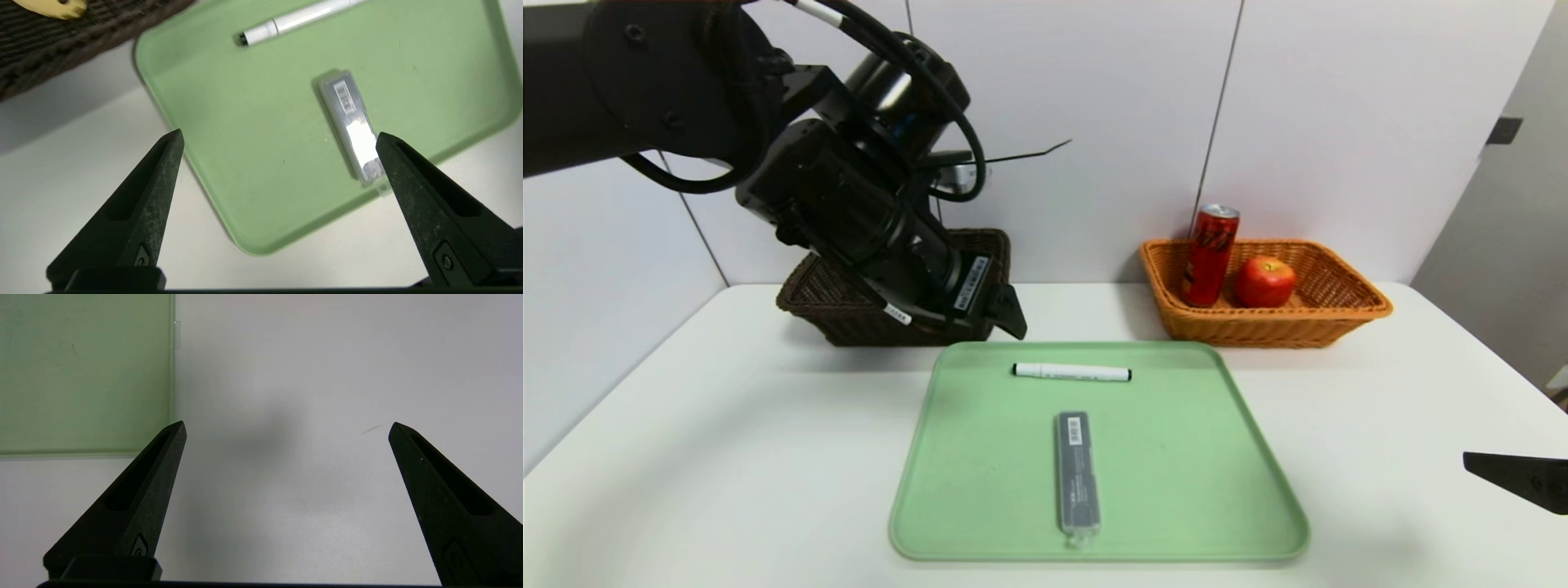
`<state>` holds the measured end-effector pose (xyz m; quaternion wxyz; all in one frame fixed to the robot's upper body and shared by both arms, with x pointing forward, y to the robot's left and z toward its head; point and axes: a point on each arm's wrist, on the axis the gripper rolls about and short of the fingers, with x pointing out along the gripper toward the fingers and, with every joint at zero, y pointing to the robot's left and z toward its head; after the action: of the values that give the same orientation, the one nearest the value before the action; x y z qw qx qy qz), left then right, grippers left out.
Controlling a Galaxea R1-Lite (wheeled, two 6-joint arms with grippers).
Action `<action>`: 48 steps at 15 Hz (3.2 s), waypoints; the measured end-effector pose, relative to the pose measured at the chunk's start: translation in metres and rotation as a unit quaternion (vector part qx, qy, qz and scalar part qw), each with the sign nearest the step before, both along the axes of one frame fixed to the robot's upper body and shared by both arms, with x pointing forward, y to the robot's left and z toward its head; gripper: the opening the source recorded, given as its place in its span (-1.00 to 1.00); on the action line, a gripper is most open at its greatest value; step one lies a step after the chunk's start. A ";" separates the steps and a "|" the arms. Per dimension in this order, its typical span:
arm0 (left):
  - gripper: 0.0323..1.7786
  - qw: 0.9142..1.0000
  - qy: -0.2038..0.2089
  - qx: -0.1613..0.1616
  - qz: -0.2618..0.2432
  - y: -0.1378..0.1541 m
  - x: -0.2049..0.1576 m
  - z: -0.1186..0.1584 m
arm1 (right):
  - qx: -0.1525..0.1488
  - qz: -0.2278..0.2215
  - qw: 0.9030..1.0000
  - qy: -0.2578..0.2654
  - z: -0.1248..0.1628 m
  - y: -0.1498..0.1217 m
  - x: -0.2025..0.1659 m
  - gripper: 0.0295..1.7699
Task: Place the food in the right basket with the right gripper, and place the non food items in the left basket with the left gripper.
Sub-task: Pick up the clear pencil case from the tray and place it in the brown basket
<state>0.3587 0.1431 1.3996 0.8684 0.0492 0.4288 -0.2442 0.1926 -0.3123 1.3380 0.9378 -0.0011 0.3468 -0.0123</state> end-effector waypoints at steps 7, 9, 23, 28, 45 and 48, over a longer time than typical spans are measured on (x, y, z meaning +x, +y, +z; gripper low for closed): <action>0.88 0.996 0.053 0.040 0.062 -0.064 -0.018 -0.041 | 0.000 0.000 1.000 0.002 -0.003 -0.001 -0.003 0.93; 0.88 0.992 0.059 0.051 0.100 -0.079 -0.018 -0.057 | -0.001 -0.001 1.000 0.005 -0.005 -0.001 -0.003 0.93; 0.90 0.978 0.110 0.039 0.171 -0.122 -0.022 -0.104 | -0.006 -0.002 1.000 0.022 -0.015 -0.001 -0.005 0.93; 0.90 0.977 0.136 0.032 0.162 -0.126 -0.024 -0.109 | -0.007 -0.002 1.000 0.023 -0.015 -0.002 -0.005 0.93; 0.90 0.976 0.139 0.054 0.159 -0.134 -0.013 -0.132 | -0.008 -0.001 1.000 0.026 -0.017 -0.002 -0.005 0.93; 0.90 0.976 0.138 0.056 0.157 -0.133 -0.012 -0.133 | -0.009 -0.001 1.000 0.027 -0.017 -0.002 -0.005 0.93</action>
<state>0.3471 0.0099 1.2663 0.8241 -0.0047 0.5601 -0.0846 0.1875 -0.3138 1.3210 0.9281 -0.0091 0.3719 -0.0160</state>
